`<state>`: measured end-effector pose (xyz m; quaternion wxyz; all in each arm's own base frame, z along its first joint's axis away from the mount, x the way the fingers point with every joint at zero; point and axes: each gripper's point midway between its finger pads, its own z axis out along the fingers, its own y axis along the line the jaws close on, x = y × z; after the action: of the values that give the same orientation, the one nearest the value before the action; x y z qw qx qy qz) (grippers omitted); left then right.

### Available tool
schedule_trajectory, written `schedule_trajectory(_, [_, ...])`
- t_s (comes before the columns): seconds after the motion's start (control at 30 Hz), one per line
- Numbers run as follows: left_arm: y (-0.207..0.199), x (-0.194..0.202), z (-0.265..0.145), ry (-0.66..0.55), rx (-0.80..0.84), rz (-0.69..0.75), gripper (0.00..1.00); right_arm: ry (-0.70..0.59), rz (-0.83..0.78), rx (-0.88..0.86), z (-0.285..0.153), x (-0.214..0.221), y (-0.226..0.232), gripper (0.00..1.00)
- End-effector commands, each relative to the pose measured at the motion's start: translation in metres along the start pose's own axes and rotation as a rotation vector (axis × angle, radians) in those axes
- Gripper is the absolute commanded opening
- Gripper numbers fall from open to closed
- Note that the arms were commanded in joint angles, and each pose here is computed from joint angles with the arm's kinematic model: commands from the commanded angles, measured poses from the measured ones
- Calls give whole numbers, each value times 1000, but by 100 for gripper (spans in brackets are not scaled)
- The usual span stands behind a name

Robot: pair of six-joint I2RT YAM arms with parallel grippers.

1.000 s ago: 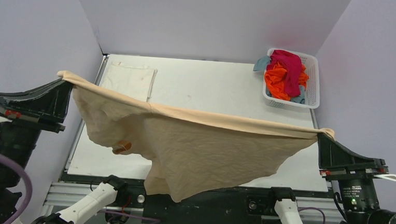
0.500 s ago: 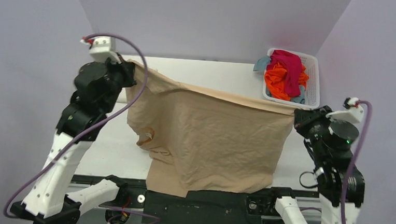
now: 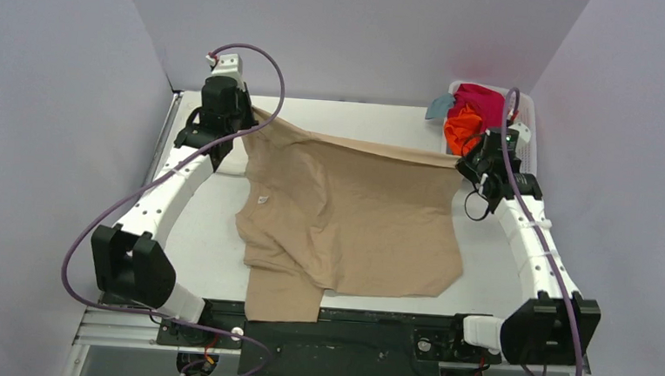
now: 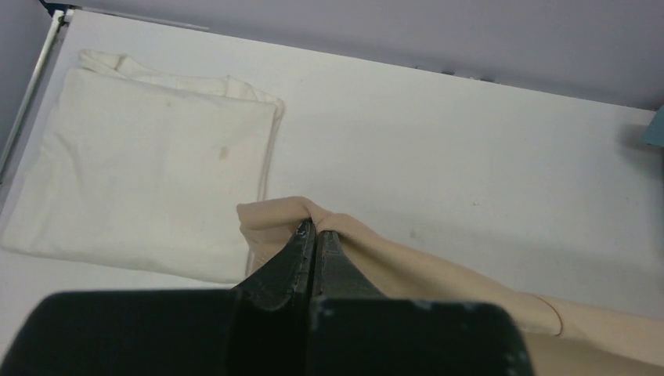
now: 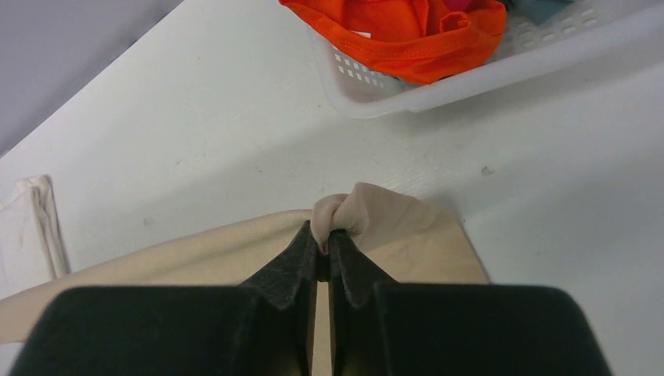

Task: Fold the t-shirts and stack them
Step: Flatten out the tshirt

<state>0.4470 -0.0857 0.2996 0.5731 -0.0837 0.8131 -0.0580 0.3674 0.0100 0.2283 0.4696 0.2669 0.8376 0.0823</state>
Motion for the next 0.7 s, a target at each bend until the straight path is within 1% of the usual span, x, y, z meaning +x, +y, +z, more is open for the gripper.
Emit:
schedule_trajectory(0.0, [-15, -29, 34, -104, 98, -19, 0, -89, 6, -38, 32, -34, 22, 0])
schedule_trajectory(0.03, [-16, -18, 48, -74, 102, -11, 0, -86, 9, -44, 38, -35, 25, 0])
schedule_trajectory(0.07, [-16, -19, 54, -77, 103, -9, 0, -68, 8, -35, 51, -31, 25, 0])
schedule_trajectory(0.1, [-15, -8, 67, -48, 98, -3, 0, -52, 9, -27, 63, -28, 25, 0])
schedule_trajectory(0.13, [-16, -12, 73, -52, 98, 1, 0, -58, 10, -29, 69, -30, 28, 0])
schedule_trajectory(0.17, [-15, 0, 86, -24, 93, 9, 0, -50, 10, -18, 79, -28, 27, 0])
schedule_trajectory(0.2, [-17, -4, 92, -33, 98, 15, 0, -62, 12, -25, 85, -31, 31, 0])
schedule_trajectory(0.23, [-17, 9, 105, -1, 97, 24, 0, -55, 10, -16, 95, -29, 31, 0])
schedule_trajectory(0.27, [-19, 4, 111, -9, 102, 28, 0, -84, 10, -31, 100, -37, 37, 0])
schedule_trajectory(0.3, [-19, 19, 124, 24, 97, 35, 0, -89, 6, -23, 110, -37, 38, 0])
schedule_trajectory(0.37, [-19, 29, 142, 50, 94, 40, 0, -97, -8, -16, 125, -39, 43, 0])
schedule_trajectory(0.4, [-19, 36, 154, 69, 91, 42, 0, -100, -20, 4, 131, -39, 42, 0])
schedule_trajectory(0.43, [-22, 29, 159, 54, 95, 40, 0, -101, -31, 14, 140, -40, 46, 0])
schedule_trajectory(0.47, [-20, 44, 170, 88, 89, 47, 0, -100, -50, 52, 145, -39, 41, 0])
schedule_trajectory(0.5, [-23, 36, 175, 72, 91, 48, 0, -97, -64, 67, 153, -37, 45, 0])
schedule_trajectory(0.53, [-20, 52, 186, 109, 78, 58, 0, -111, -79, 105, 154, -43, 43, 0])
schedule_trajectory(0.57, [-23, 42, 191, 87, 79, 58, 0, -91, -99, 127, 162, -34, 42, 0])
schedule_trajectory(0.6, [-18, 59, 203, 126, 57, 64, 2, -105, -115, 155, 162, -40, 41, 0])
schedule_trajectory(0.63, [-20, 50, 206, 118, 53, 65, 13, -99, -128, 174, 168, -34, 42, 0])
schedule_trajectory(0.67, [-16, 66, 219, 153, 37, 69, 21, -126, -134, 203, 168, -43, 41, 4])
